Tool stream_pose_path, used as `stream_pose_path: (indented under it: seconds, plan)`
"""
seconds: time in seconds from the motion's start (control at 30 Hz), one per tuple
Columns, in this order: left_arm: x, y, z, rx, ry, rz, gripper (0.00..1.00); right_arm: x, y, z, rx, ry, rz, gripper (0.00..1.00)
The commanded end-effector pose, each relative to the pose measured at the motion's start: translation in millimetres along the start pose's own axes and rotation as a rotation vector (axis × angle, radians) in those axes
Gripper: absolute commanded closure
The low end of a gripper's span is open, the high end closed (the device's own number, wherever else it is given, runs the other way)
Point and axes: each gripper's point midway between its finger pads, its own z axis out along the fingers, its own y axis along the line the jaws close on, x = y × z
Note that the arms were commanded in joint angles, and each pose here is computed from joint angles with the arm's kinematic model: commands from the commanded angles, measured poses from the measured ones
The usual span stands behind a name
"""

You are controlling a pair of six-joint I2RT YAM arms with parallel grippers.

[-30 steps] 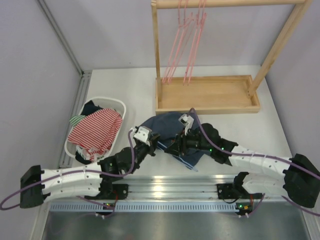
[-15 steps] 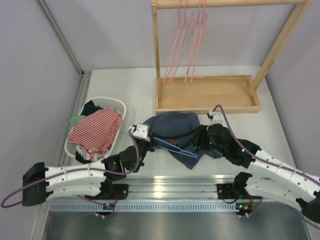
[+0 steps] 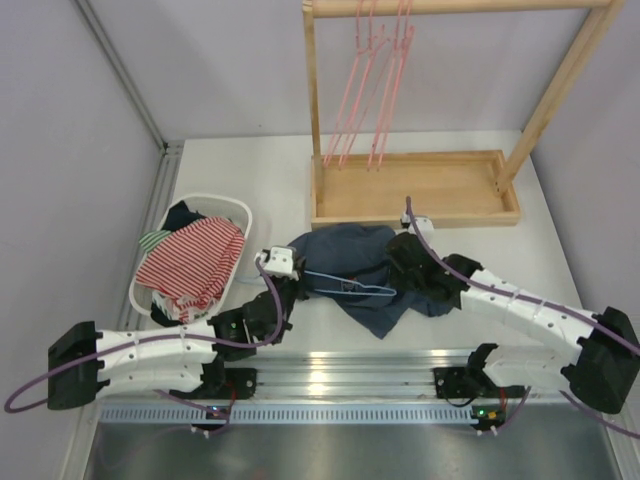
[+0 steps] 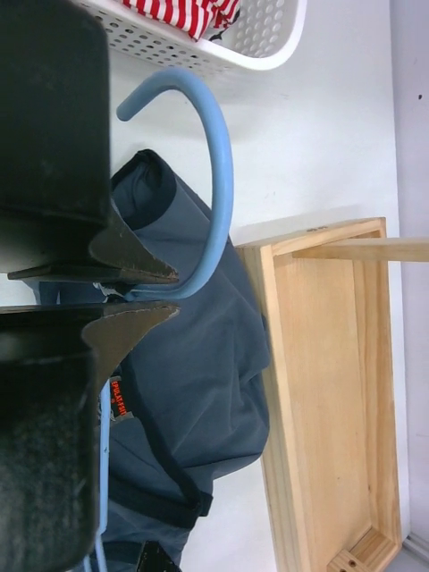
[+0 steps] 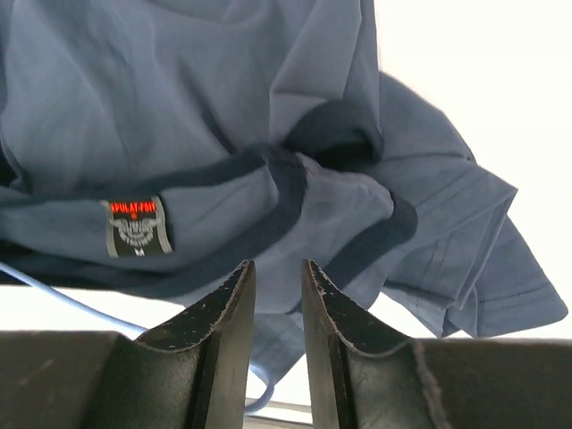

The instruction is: Place the tank top on the hanger

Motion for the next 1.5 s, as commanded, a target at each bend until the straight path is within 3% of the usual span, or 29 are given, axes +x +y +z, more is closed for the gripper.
stream_pose_path:
  seconds: [0.0, 0.47, 0.8, 1.2, 1.47]
  plan:
    - [-32, -5, 2, -0.014, -0.074, -0.112, 1.0, -28, 3, -1, 0.035, -0.064, 0.007, 0.72]
    - [-30, -3, 2, -0.018, -0.074, -0.114, 1.0, -27, 1, 31, 0.105, -0.028, -0.041, 0.68]
    - [-30, 13, 1, -0.107, -0.088, -0.128, 1.0, -26, -13, 18, 0.079, -0.038, 0.002, 1.0]
    - [-21, 23, 7, -0.227, -0.068, -0.115, 1.0, -14, -20, 9, 0.03, -0.033, 0.026, 1.0]
    - [-11, 17, 10, -0.211, -0.048, -0.099, 1.0, -38, -7, -12, -0.031, -0.087, 0.044, 1.0]
